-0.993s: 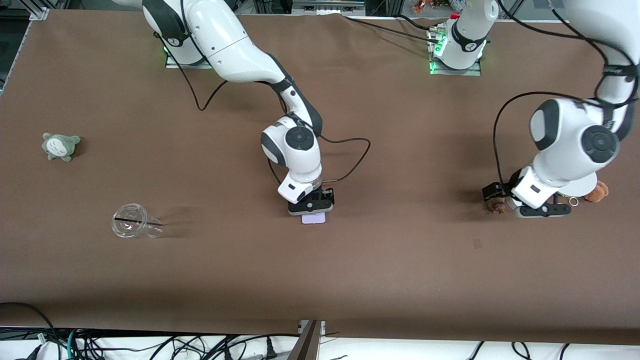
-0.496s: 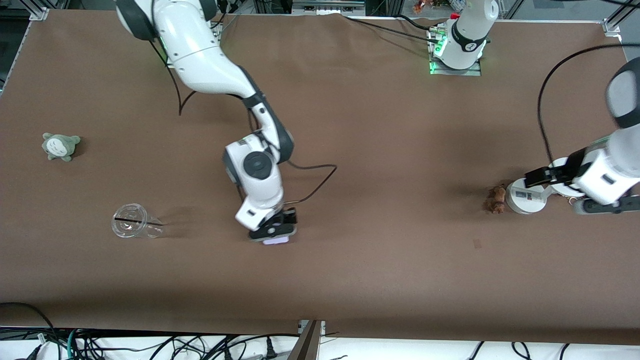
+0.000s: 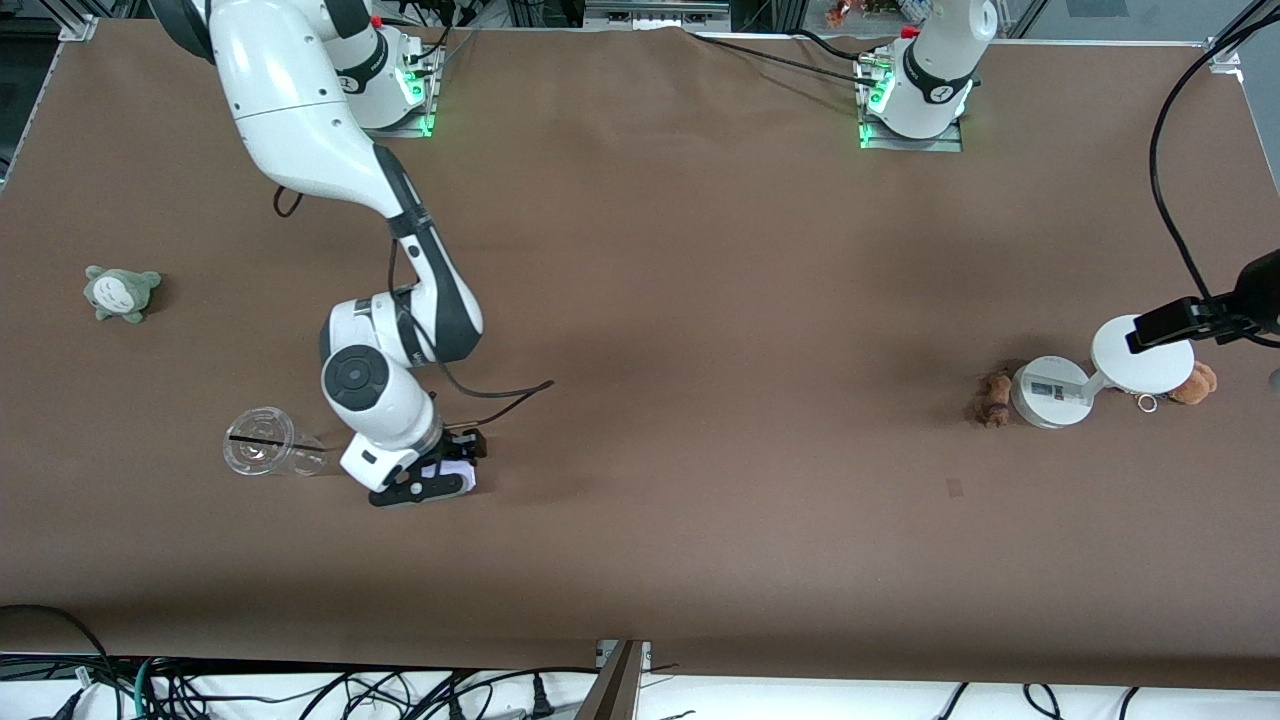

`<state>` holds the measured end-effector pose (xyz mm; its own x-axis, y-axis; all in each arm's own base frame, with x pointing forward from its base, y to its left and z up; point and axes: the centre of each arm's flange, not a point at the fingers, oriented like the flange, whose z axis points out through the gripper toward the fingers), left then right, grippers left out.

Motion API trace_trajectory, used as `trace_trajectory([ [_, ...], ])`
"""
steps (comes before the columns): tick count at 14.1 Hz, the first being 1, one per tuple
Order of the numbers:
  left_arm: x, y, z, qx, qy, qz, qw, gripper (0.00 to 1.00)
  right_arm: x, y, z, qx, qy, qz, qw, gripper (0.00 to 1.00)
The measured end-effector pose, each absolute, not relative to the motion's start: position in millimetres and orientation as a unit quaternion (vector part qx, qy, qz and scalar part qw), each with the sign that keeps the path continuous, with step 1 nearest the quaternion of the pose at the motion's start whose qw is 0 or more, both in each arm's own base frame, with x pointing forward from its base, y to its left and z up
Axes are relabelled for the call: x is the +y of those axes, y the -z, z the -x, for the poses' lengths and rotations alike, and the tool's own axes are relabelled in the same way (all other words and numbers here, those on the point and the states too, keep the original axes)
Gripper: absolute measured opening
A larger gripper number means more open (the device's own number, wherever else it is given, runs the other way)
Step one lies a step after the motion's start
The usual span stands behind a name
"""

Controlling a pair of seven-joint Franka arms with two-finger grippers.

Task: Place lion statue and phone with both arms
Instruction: 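Carry the phone toward the glass cup while the left gripper withdraws, then lower the phone beside the glass cup and open the right gripper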

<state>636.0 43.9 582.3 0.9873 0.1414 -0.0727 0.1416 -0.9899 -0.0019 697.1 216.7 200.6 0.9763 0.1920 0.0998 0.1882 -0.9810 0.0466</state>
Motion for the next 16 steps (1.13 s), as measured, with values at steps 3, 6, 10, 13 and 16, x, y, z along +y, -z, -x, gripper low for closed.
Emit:
trace_trajectory([
  [3, 41, -584, -629, 0.069, 0.055, -0.996, 0.001, 1.00, 199, -187, -692, 0.086, -0.036, -0.995, 0.022, 0.85],
  [6, 43, -605, -609, 0.074, 0.055, -0.996, -0.004, 1.00, 170, -183, -695, 0.079, -0.029, -0.996, 0.024, 0.85],
  [10, 26, -605, -591, 0.065, 0.064, -0.996, -0.006, 1.00, 142, -178, -695, 0.071, -0.020, -0.997, 0.024, 0.85],
  [13, 34, -593, -589, 0.075, 0.073, -0.995, 0.006, 1.00, 134, -174, -693, 0.050, -0.014, -0.999, 0.009, 0.92],
  [16, 37, -590, -589, 0.077, 0.075, -0.994, 0.006, 1.00, 131, -191, -696, 0.042, -0.017, -0.999, 0.001, 1.00],
])
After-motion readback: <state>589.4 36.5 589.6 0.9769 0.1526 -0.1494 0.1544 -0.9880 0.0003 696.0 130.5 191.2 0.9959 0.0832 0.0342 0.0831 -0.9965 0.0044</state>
